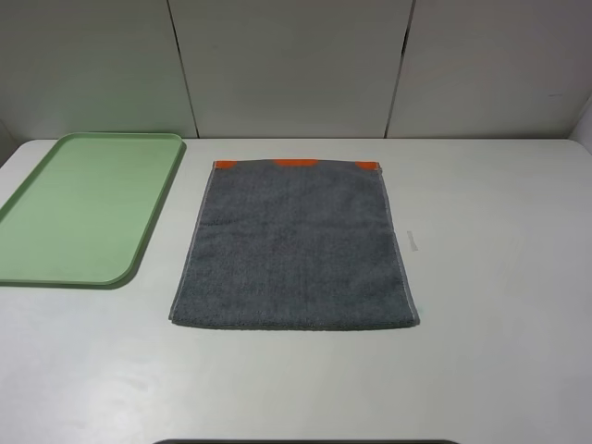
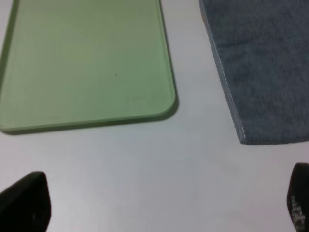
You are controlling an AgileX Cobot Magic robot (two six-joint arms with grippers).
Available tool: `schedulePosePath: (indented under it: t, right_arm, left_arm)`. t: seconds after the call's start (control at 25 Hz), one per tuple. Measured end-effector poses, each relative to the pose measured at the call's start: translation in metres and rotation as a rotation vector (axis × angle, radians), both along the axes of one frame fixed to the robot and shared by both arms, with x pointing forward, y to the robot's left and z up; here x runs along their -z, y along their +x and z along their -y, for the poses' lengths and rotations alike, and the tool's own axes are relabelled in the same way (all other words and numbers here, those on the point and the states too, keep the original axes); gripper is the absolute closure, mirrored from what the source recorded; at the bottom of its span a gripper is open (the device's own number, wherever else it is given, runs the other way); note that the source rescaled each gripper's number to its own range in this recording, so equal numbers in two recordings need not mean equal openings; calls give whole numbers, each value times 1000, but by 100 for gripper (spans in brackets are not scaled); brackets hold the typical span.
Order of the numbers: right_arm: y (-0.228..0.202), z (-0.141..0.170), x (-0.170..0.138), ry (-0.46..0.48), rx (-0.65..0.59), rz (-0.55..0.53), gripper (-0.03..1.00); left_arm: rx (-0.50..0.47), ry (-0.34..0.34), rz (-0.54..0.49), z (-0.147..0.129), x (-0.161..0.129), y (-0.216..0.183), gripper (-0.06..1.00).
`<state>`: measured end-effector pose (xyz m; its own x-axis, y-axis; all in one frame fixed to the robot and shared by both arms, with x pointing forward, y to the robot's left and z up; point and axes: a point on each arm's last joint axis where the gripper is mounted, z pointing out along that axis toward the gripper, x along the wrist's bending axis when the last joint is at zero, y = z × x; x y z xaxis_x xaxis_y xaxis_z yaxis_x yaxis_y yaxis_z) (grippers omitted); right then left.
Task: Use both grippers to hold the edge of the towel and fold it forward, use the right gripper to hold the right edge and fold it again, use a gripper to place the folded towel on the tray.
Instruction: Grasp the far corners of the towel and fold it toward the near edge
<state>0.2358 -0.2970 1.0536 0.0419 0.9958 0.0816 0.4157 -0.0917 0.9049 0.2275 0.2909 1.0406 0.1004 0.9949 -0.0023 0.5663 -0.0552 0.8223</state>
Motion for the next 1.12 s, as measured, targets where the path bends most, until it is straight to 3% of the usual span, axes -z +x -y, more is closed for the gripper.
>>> schedulePosePath:
  t: [1.12]
  right_arm:
    - [0,0,0,0,0,0,-3]
  left_arm:
    - [0,0,0,0,0,0,-4]
